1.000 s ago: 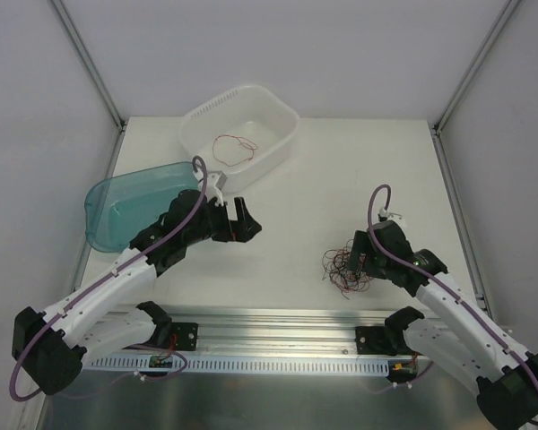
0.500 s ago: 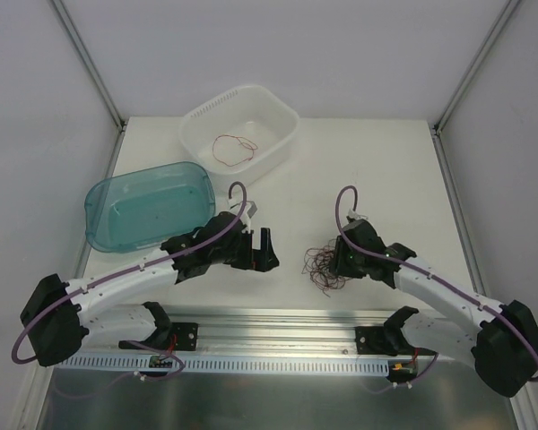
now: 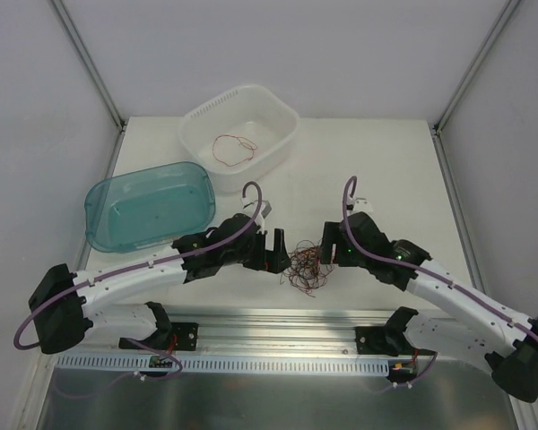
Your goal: Untangle the cables
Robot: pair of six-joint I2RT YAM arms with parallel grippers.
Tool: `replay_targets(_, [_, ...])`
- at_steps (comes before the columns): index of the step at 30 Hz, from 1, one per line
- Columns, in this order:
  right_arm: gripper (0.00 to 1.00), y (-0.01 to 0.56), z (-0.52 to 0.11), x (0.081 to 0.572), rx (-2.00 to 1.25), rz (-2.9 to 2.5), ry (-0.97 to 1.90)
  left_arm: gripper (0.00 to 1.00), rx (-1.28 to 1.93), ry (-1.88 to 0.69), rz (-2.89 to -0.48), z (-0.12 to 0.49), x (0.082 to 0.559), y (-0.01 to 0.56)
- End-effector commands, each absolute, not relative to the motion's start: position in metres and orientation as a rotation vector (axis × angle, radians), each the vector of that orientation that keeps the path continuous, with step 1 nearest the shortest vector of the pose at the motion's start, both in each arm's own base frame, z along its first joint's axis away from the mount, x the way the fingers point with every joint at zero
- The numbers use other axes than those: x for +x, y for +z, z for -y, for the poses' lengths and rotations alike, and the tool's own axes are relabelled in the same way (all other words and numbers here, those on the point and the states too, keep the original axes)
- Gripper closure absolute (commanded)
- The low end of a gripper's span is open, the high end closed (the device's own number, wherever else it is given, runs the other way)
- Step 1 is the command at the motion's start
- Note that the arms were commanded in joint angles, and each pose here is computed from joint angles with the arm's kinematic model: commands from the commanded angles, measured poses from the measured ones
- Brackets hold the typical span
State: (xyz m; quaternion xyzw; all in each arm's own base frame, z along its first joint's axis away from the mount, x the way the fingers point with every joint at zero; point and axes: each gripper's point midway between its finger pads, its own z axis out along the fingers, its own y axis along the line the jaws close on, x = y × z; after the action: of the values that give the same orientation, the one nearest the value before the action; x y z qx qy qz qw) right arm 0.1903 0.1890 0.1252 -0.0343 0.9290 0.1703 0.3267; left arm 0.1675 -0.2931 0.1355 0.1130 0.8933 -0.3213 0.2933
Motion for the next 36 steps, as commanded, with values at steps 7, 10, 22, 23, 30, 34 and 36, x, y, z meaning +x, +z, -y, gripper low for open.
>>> replay_targets(7, [0.26, 0.127, -0.107, 0.183, 0.137, -2.361, 0.164, 0.11, 0.332, -0.744, -2.318, 0.353, 0.188, 0.145])
replay_targets(10, [0.26, 0.125, -0.117, 0.181, 0.138, -2.368, 0.239, 0.16, 0.322, -0.652, -2.313, 0.355, 0.203, 0.135])
replay_targets(22, [0.26, 0.113, -0.166, 0.181, 0.050, -2.401, 0.491, 0.41, 0.379, -0.581, -2.423, 0.335, 0.220, 0.095])
replay_targets(23, [0.26, 0.108, -0.168, 0.181, 0.043, -2.415, 0.487, 0.42, 0.409, -0.609, -2.438, 0.338, 0.215, 0.093])
replay_targets(30, [0.27, 0.102, -0.195, 0.186, 0.024, -2.427, 0.569, 0.53, 0.454, -0.594, -2.508, 0.342, 0.209, 0.068])
replay_targets(34, [0.27, 0.088, -0.209, 0.189, 0.024, -2.452, 0.584, 0.76, 0.451, -0.587, -2.514, 0.343, 0.211, 0.066])
replay_targets(36, [0.28, 0.076, -0.215, 0.190, 0.018, -2.489, 0.570, 0.90, 0.449, -0.592, -2.512, 0.343, 0.210, 0.067])
